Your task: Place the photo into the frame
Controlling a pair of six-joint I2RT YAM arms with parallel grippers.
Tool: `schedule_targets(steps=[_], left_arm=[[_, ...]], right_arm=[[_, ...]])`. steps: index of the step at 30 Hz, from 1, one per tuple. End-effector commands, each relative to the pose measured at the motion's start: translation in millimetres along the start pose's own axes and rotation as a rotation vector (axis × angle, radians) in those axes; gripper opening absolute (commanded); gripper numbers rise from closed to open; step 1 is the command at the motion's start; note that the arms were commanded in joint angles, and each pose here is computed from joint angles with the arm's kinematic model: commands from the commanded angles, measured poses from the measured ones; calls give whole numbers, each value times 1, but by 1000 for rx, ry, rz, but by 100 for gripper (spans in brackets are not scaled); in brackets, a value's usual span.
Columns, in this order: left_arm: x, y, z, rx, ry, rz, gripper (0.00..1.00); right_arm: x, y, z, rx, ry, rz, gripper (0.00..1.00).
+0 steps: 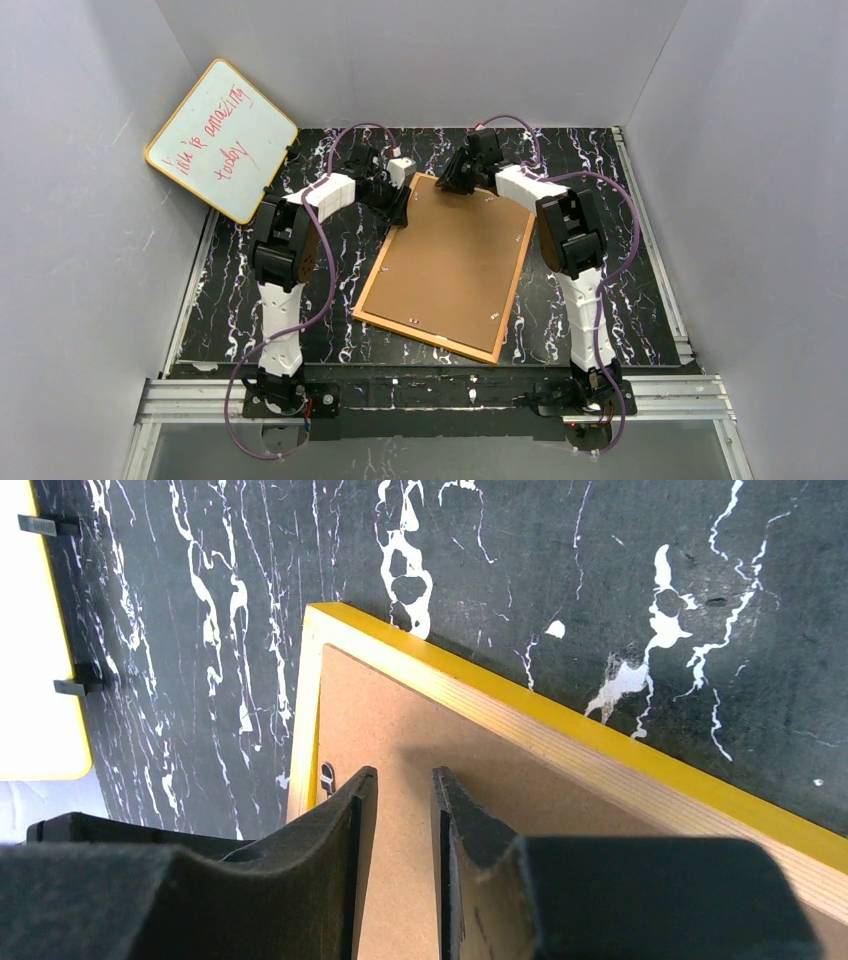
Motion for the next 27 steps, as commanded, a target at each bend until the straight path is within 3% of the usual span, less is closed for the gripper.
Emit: schedule_targets(steps=[1,11,20,27], left_arm=[[64,-26,11,66,201,-64,44],[84,-19,18,6,271,-64,40],[100,-14,23,-50,345,-33,35],[106,-13,25,-63,367,-22,33]], right_arm=[[49,-73,17,209,110,31,35],[62,-98,22,297,130,21,35],[86,-38,34,119,190,-25,36],[96,-36,42,121,213,-38,36]])
Point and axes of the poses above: each gripper's point midway between its finger pads, its own z axis out along the fingers, its own y axis along the line the jaws close on, x = y × z, the point moved 2 cm from there along -z, back along the fingers, and after that the axes turned 11 degrees about z, right-handed, at the moved point
